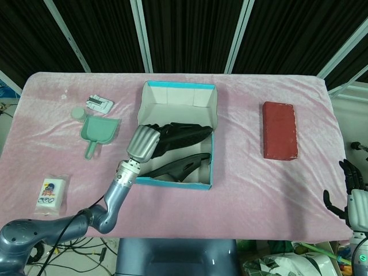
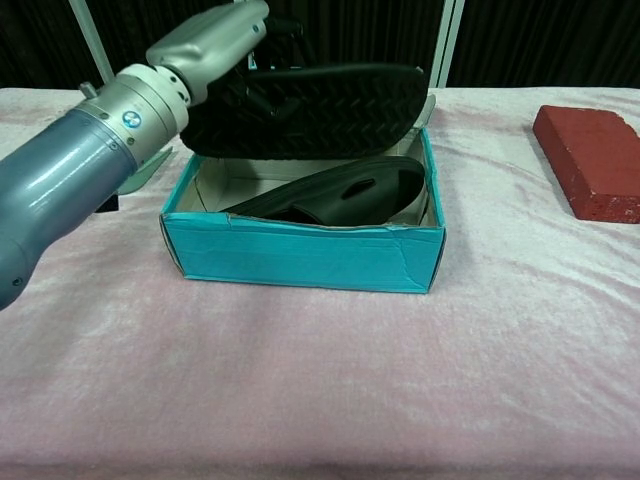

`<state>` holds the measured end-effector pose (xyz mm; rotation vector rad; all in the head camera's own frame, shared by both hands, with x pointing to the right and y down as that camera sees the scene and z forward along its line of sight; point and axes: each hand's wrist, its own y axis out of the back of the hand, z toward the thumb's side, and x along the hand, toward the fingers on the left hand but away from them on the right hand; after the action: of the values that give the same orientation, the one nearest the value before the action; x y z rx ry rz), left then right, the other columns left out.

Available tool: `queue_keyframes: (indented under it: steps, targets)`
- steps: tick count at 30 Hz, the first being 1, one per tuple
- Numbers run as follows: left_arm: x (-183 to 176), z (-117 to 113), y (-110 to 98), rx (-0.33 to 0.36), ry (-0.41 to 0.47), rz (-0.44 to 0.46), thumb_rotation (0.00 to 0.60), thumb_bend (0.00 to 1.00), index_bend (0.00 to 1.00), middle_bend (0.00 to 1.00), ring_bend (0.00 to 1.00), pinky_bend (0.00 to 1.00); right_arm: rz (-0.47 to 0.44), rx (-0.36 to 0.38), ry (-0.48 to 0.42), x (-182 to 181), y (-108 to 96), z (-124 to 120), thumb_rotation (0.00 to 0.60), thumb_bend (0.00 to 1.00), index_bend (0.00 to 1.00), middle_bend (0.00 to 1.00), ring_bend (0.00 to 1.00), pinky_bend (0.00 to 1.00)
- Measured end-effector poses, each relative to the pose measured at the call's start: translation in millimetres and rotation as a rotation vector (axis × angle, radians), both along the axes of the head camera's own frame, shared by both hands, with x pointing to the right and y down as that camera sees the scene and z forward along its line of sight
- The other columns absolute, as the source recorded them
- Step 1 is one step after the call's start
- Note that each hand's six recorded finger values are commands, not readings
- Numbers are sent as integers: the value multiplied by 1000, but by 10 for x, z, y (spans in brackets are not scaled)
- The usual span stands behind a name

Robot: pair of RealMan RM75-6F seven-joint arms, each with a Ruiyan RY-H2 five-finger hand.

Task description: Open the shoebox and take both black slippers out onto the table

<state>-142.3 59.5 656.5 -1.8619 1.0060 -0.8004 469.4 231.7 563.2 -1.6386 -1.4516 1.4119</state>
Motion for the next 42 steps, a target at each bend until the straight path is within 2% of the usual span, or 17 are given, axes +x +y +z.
queue_keyframes:
  steps: [4,7,9,12,15,18,24,26,27,29,31,35,39,42]
  targets:
    - [-179,-245,-47,71,128,-62,600,595,477,649,542,660,-5,-2,1,-11,-22,8,600,374,0,31,9,208]
    - [-411,-407,-60,120,161,-115,600,594,478,651,542,660,-15,-4,0,-31,-49,18,600,375,0,31,9,208]
    - [-599,-466,-58,135,150,-149,600,593,475,651,542,659,-21,-5,-2,-44,-69,28,600,374,0,31,9,208]
    - [-946,-495,-44,142,82,-206,600,591,463,644,541,657,-31,-5,-7,-67,-103,50,600,375,0,31,9,208]
    - [-1319,-402,7,107,-4,-282,600,589,454,641,539,657,-44,-7,-16,-104,-149,88,600,374,0,31,10,208]
    - [-1660,-184,95,26,-96,-356,600,587,448,641,539,657,-61,-11,-27,-157,-200,132,600,375,0,31,10,208]
    - [-2065,192,233,-76,-218,-444,600,584,431,631,536,656,-120,-7,-45,-310,-305,172,600,375,0,31,10,208]
    - [-2135,327,298,-114,-241,-471,600,501,389,582,492,630,-141,-5,-49,-357,-337,162,600,374,0,31,9,208]
    - [-2154,375,324,-130,-249,-480,600,400,345,525,439,596,-158,-2,-53,-392,-367,148,600,374,0,31,9,208]
    - [-2183,438,365,-160,-261,-493,600,130,210,325,250,439,-183,3,-59,-446,-420,118,600,356,0,31,10,208]
    - [-2181,445,389,-178,-261,-494,600,30,137,215,136,306,-213,12,-68,-517,-491,76,600,311,0,31,9,208]
    - [-2167,341,419,-187,-251,-487,600,1,110,186,87,183,-287,31,-94,-718,-658,-19,600,207,0,32,9,208]
    - [-2169,108,455,-168,-238,-467,600,0,114,188,72,152,-400,39,-143,-1087,-860,-114,600,128,5,40,9,208]
    - [-2196,-133,503,-148,-244,-428,600,0,130,181,66,120,-498,18,-179,-1431,-1008,-133,600,113,17,62,9,208]
